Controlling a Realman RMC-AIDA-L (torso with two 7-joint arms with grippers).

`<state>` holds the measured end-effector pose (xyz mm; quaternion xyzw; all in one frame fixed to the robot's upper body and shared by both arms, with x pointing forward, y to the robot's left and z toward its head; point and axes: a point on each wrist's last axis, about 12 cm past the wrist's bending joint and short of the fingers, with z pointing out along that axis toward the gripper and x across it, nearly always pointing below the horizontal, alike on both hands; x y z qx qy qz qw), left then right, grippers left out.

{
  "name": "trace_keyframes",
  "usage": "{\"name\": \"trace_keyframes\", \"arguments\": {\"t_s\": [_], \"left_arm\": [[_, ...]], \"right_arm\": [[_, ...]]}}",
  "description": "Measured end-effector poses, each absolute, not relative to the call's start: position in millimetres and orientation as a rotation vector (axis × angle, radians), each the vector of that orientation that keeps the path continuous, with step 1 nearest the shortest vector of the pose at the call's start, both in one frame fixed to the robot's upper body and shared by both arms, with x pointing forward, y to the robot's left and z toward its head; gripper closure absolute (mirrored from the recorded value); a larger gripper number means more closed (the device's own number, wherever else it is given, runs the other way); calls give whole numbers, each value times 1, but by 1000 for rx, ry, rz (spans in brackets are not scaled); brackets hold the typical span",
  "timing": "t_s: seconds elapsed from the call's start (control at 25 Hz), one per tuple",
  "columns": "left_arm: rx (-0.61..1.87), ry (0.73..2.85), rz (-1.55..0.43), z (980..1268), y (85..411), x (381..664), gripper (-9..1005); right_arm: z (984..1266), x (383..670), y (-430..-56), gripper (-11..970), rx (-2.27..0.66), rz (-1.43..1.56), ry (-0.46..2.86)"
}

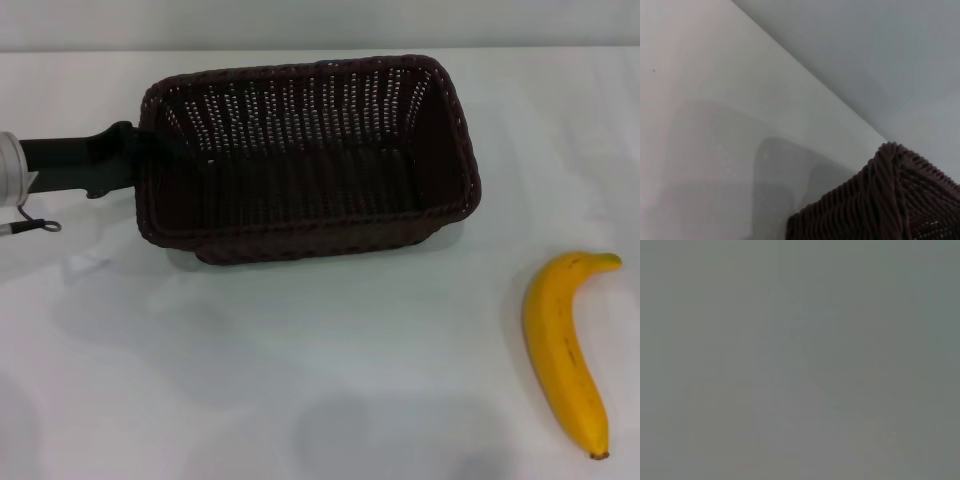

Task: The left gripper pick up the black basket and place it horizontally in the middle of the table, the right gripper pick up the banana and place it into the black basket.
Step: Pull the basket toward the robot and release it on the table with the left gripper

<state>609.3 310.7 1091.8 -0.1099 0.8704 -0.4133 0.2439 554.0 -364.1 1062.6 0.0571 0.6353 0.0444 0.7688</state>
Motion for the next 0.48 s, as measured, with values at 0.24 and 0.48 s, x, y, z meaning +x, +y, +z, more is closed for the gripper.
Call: {"name": "trace_keyframes", "arguments": {"t_s": [0.24, 0.48], "left_arm": [[-292, 2371, -1110, 1093, 311, 611, 602], [-196, 2355, -1062, 1098, 313, 613, 392]], "right_arm": [[1064, 555, -365, 132, 121, 93, 1376], [1063, 554, -366, 132, 123, 89, 1378]]}}
